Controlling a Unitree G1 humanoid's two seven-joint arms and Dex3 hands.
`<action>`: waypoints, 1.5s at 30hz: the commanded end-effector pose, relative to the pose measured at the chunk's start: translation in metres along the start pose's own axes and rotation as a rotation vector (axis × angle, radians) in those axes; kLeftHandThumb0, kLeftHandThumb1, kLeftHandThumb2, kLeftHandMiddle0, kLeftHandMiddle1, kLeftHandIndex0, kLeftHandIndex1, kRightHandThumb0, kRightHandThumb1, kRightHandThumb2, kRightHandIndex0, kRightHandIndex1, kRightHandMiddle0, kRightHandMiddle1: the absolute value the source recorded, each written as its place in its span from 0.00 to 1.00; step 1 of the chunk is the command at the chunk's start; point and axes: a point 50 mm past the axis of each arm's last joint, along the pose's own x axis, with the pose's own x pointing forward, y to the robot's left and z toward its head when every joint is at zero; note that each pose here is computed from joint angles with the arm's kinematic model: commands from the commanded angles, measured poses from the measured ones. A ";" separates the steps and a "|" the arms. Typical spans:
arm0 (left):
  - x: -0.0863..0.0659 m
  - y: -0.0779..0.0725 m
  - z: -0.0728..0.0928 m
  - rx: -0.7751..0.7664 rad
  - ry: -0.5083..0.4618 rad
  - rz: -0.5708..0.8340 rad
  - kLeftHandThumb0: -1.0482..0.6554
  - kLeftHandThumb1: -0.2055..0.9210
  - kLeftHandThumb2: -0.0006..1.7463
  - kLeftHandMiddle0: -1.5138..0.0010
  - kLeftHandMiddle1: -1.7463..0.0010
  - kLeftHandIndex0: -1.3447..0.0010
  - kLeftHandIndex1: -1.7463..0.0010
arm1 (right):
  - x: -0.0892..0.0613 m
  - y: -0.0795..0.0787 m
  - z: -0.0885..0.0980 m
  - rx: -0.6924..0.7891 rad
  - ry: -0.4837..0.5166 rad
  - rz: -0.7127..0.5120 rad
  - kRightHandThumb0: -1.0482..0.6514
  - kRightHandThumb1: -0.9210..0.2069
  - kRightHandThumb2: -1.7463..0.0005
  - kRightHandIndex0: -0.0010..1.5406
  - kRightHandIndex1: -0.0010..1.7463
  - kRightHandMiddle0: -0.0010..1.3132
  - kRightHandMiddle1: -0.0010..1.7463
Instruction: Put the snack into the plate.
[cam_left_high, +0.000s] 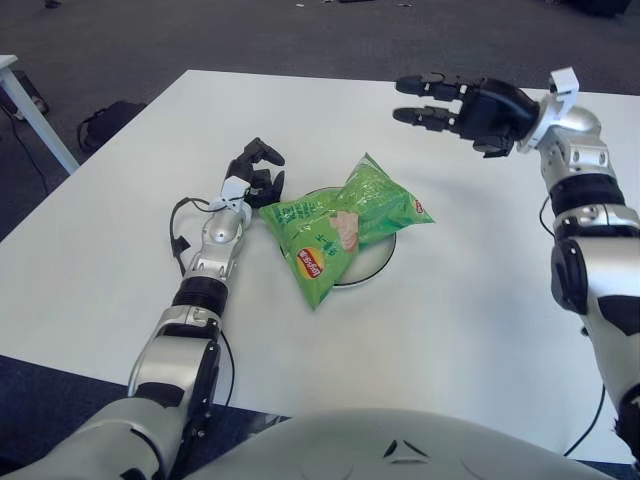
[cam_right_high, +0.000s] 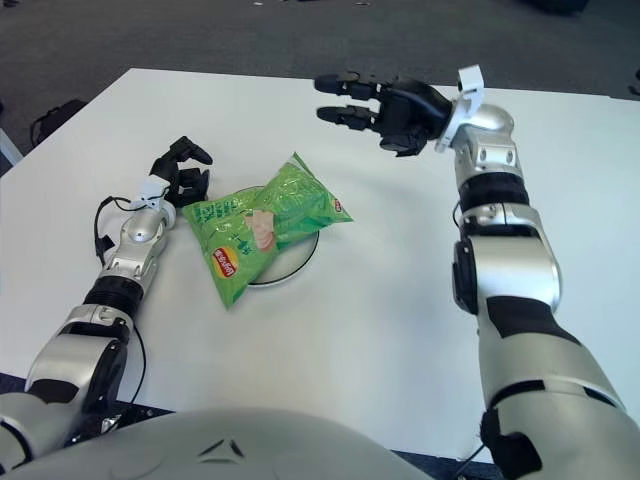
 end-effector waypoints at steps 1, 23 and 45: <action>-0.025 -0.009 -0.034 -0.001 0.154 -0.026 0.36 0.62 0.63 0.20 0.00 0.65 0.00 | -0.004 0.009 -0.008 -0.005 -0.035 -0.128 0.31 0.46 0.49 0.20 0.12 0.00 0.48; -0.027 -0.007 -0.036 -0.027 0.161 -0.035 0.36 0.61 0.64 0.19 0.00 0.64 0.00 | -0.025 0.024 -0.082 0.230 -0.123 -1.011 0.60 0.45 0.36 0.35 0.85 0.36 0.99; -0.028 -0.007 -0.035 -0.041 0.142 -0.041 0.36 0.61 0.63 0.19 0.00 0.64 0.00 | -0.028 0.053 -0.106 0.019 -0.215 -1.520 0.61 0.86 0.04 0.58 0.93 0.52 1.00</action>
